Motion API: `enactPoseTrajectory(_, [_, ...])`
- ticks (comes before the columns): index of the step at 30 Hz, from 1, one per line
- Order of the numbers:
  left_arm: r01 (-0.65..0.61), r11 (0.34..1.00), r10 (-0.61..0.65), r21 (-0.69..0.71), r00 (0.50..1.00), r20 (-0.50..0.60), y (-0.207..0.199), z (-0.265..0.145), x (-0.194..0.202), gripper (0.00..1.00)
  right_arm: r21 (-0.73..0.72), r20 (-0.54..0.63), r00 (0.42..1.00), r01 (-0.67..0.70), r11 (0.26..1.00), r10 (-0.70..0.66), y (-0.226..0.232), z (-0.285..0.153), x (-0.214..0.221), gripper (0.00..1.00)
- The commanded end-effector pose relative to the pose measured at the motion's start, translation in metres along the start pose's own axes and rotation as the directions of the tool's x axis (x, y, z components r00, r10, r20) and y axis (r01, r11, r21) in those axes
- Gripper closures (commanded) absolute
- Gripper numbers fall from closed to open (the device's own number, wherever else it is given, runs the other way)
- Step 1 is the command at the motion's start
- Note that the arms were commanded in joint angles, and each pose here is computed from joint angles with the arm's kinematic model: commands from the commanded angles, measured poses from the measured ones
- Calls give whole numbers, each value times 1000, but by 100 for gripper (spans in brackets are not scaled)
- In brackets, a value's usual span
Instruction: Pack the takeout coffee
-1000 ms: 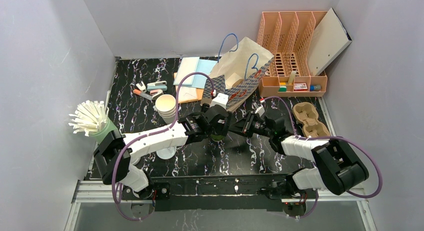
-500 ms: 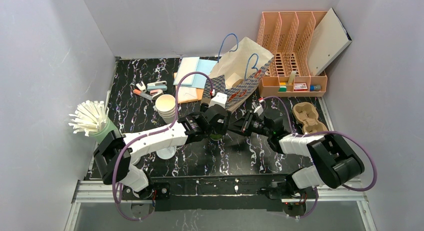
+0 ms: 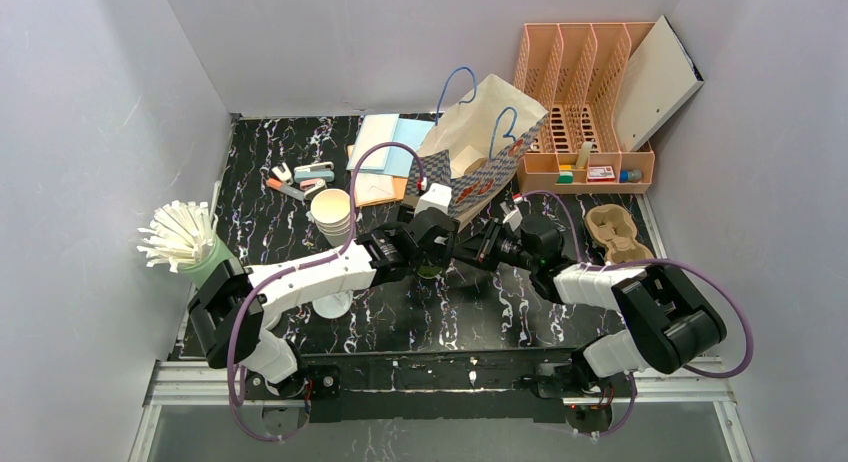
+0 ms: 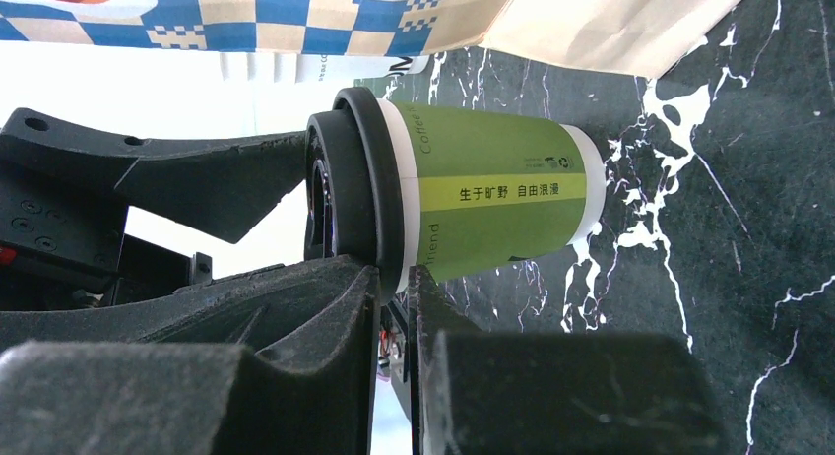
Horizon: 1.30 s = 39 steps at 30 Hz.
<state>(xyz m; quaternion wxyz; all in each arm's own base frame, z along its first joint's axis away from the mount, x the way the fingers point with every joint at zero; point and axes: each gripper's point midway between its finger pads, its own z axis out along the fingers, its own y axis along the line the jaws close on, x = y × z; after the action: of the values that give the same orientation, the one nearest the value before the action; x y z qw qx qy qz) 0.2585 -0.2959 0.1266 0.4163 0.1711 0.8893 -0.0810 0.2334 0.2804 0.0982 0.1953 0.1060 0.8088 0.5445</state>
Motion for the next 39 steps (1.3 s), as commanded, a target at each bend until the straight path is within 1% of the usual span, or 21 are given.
enactPoseTrajectory(1, [-49,994,74,94,957,-279,-15,2,88,66,549,-122,980,-67,833,159,-142,-42,71,79])
enactPoseTrajectory(4, [-55,994,77,89,960,-269,-12,0,81,66,483,-124,988,-22,875,93,-113,-37,57,77])
enactPoseTrajectory(6, [-57,994,80,92,962,-261,-10,-4,75,66,439,-112,993,26,898,26,-88,-35,42,74])
enactPoseTrajectory(11, [-69,990,96,124,967,-234,-8,-14,57,66,354,-52,990,142,924,-131,-37,-43,13,67])
enactPoseTrajectory(13, [-81,985,114,151,968,-223,-10,-19,50,66,340,-43,986,164,926,-159,-25,-50,10,66])
enactPoseTrajectory(17, [-124,964,174,237,963,-206,-20,-32,38,66,323,-30,982,188,928,-189,-15,-58,7,67])
enactPoseTrajectory(20, [-154,946,218,286,954,-207,-24,-37,39,66,269,-6,977,206,941,-213,-5,-62,6,67])
enactPoseTrajectory(21, [-161,941,228,298,951,-207,-25,-39,40,65,248,3,977,207,947,-214,-2,-63,6,67])
enactPoseTrajectory(24, [-176,927,251,330,947,-200,-26,-43,44,60,171,19,975,213,962,-220,11,-63,6,62])
enactPoseTrajectory(27, [-182,922,257,342,948,-189,-25,-46,45,58,118,27,975,218,969,-223,21,-62,6,61])
enactPoseTrajectory(30, [-185,912,264,366,948,-179,-28,-48,44,57,74,6,976,218,973,-219,28,-58,8,61])
enactPoseTrajectory(34, [-187,901,275,391,944,-182,-32,-50,46,57,16,-45,975,217,976,-216,34,-52,14,58])
enactPoseTrajectory(39, [-192,903,282,385,940,-193,-31,-46,52,57,7,-88,976,202,979,-201,29,-50,22,57])
